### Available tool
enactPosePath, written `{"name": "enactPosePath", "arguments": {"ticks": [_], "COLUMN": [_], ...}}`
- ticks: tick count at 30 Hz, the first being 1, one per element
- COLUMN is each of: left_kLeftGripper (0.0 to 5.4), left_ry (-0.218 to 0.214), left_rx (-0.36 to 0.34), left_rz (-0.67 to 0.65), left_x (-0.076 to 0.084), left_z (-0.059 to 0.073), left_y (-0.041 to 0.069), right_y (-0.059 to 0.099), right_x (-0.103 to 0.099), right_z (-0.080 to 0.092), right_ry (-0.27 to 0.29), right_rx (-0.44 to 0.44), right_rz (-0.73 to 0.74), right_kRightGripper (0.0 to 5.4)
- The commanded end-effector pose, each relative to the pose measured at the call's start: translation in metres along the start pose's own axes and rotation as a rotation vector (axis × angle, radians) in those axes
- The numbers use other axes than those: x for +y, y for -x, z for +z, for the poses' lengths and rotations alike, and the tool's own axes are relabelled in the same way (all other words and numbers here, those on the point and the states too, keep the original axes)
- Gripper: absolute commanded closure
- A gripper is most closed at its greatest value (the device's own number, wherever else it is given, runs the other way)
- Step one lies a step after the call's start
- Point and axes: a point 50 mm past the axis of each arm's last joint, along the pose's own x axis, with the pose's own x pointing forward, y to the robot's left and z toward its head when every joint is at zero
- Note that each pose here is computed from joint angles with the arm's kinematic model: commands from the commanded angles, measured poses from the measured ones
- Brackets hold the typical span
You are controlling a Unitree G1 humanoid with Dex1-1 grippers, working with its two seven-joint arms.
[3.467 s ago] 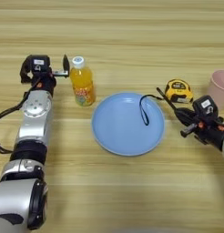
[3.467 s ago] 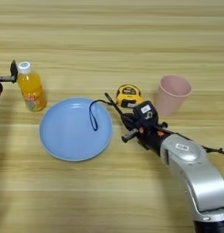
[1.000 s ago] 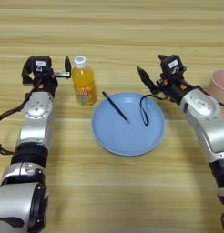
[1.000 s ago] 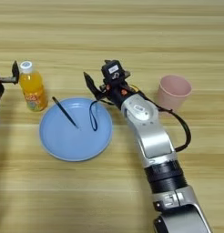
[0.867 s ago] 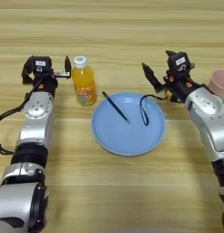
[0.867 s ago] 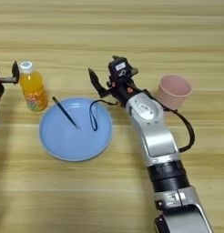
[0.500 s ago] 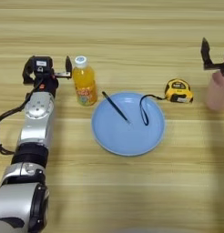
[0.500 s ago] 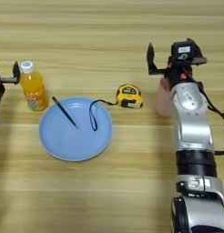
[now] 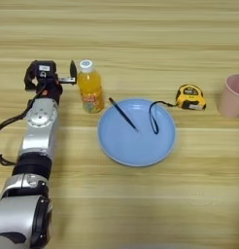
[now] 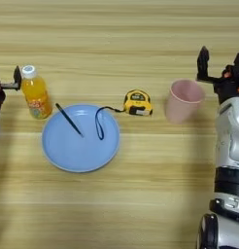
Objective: Move the objects on the table
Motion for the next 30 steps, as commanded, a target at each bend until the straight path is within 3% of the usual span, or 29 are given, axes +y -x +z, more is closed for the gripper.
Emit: {"name": "enactPosePath", "arguments": {"ticks": [1, 6, 10, 13, 15, 25, 30], "left_kLeftGripper": [0.0, 0.0, 0.0, 0.0, 0.0, 0.0, 0.0], "left_ry": [-0.016, -0.019, -0.02, -0.021, -0.022, -0.022, -0.022], "left_rx": [0.007, 0.009, 0.01, 0.011, 0.01, 0.01, 0.011], "left_rz": [0.0, 0.001, 0.002, 0.002, 0.002, 0.001, 0.001], "left_x": [0.001, 0.004, 0.006, 0.007, 0.007, 0.007, 0.007], "left_z": [0.0, 0.0, -0.001, -0.001, -0.001, -0.001, -0.001], "left_y": [-0.003, -0.003, -0.003, -0.004, -0.004, -0.004, -0.004], "right_y": [0.019, 0.034, 0.034, 0.037, 0.041, 0.069, 0.08], "right_x": [-0.011, -0.031, -0.057, -0.066, -0.066, -0.048, -0.049], "right_z": [-0.003, -0.008, -0.003, -0.005, -0.008, -0.02, -0.029], "right_ry": [0.029, 0.031, 0.109, 0.138, 0.159, 0.145, 0.165], "right_rx": [0.076, 0.176, 0.2, 0.224, 0.237, 0.291, 0.357], "right_rz": [0.116, 0.226, 0.238, 0.275, 0.342, 0.712, 0.787], "right_kRightGripper": [0.02, 0.02, 0.02, 0.02, 0.02, 0.02, 0.02]}}
